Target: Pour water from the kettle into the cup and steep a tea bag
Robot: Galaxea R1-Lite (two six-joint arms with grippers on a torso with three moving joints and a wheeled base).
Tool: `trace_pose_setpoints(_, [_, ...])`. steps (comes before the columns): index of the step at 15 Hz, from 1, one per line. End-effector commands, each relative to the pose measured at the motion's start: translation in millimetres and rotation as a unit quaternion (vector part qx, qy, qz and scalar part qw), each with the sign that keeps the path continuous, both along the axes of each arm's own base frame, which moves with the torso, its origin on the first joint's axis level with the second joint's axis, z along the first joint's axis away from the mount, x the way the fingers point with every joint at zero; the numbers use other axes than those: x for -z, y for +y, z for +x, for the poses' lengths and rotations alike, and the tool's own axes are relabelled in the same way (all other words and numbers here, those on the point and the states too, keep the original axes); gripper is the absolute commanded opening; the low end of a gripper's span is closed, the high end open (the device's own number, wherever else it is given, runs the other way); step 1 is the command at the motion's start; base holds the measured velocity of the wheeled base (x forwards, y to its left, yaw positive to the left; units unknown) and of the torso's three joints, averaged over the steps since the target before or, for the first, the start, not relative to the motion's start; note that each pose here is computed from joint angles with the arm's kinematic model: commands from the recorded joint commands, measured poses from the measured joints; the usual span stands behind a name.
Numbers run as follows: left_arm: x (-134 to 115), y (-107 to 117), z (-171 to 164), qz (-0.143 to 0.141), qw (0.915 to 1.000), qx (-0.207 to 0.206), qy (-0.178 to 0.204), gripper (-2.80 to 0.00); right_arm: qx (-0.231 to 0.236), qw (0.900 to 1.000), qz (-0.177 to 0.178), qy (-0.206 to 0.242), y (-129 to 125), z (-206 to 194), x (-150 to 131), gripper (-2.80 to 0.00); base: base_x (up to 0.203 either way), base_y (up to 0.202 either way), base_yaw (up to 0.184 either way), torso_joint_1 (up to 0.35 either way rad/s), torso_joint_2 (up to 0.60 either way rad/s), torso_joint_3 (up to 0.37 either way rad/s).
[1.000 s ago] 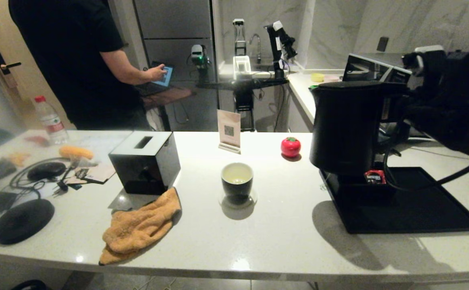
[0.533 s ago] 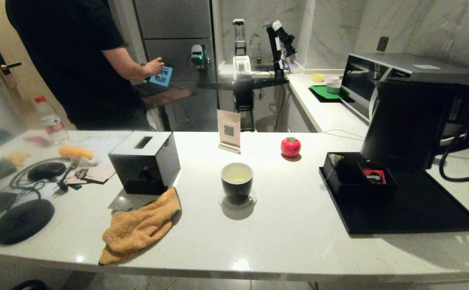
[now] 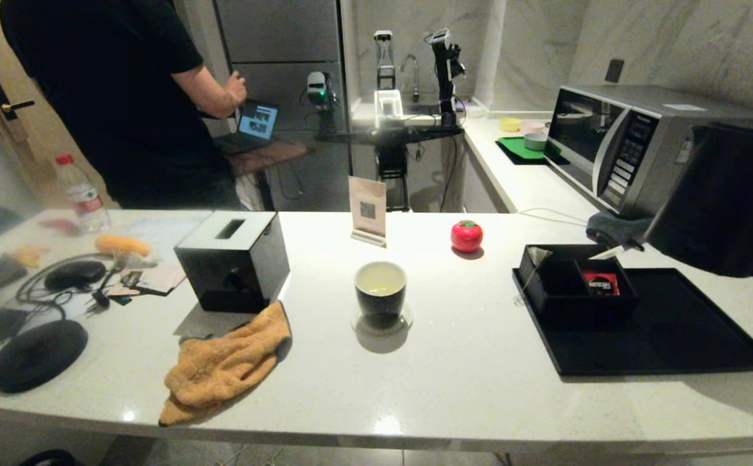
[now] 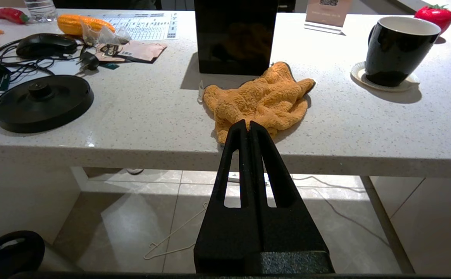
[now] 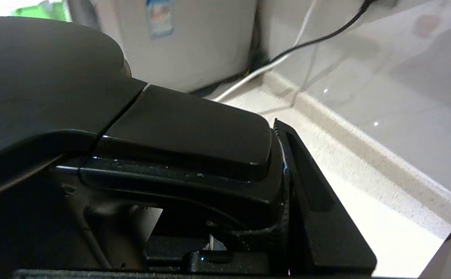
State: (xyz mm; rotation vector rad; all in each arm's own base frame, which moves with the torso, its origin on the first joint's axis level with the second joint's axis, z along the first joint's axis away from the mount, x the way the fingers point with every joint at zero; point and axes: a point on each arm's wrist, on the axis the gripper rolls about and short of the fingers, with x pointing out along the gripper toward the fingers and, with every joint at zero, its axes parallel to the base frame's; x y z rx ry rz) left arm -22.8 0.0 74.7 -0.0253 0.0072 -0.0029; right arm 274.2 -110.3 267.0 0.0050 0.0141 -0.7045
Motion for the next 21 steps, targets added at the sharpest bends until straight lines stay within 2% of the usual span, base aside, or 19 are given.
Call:
trace_pose_setpoints(1, [0.0, 0.0, 0.0, 0.0, 1.0, 0.0, 0.0, -2.8, 0.025, 1.0, 0.001, 0.005, -17.1, 2.9, 11.1, -2.8, 0.0, 0.0, 0.0, 0.0, 0.0, 0.0])
trace_pose_setpoints(8, [0.0, 0.0, 0.0, 0.0, 1.0, 0.0, 0.0, -2.8, 0.052, 0.999, -0.006, -0.001, -44.2, 7.5, 48.8, -2.8, 0.0, 0.0, 0.0, 0.0, 0.0, 0.0])
trace_pose_setpoints(11, [0.0, 0.0, 0.0, 0.0, 1.0, 0.0, 0.0, -2.8, 0.035, 0.999, -0.012, -0.011, -47.9, 15.4, 58.9, -2.8, 0.0, 0.0, 0.0, 0.0, 0.0, 0.0])
trace_pose_setpoints(13, [-0.3, 0.0, 0.0, 0.0, 1.0, 0.0, 0.0, -2.8, 0.029, 0.999, -0.018, 0.005, -48.2, 16.5, 71.6, -2.8, 0.0, 0.0, 0.0, 0.0, 0.0, 0.0])
trace_pose_setpoints(19, [-0.4, 0.0, -0.1, 0.0, 1.0, 0.0, 0.0, -2.8, 0.011, 1.0, -0.023, 0.011, -45.1, 17.9, 100.1, -2.8, 0.0, 0.0, 0.0, 0.0, 0.0, 0.0])
trace_pose_setpoints(21, [0.0, 0.0, 0.0, 0.0, 1.0, 0.0, 0.0, -2.8, 0.01, 0.999, -0.04, 0.011, -46.0, 20.3, 104.5, -2.8, 0.0, 0.0, 0.0, 0.0, 0.0, 0.0])
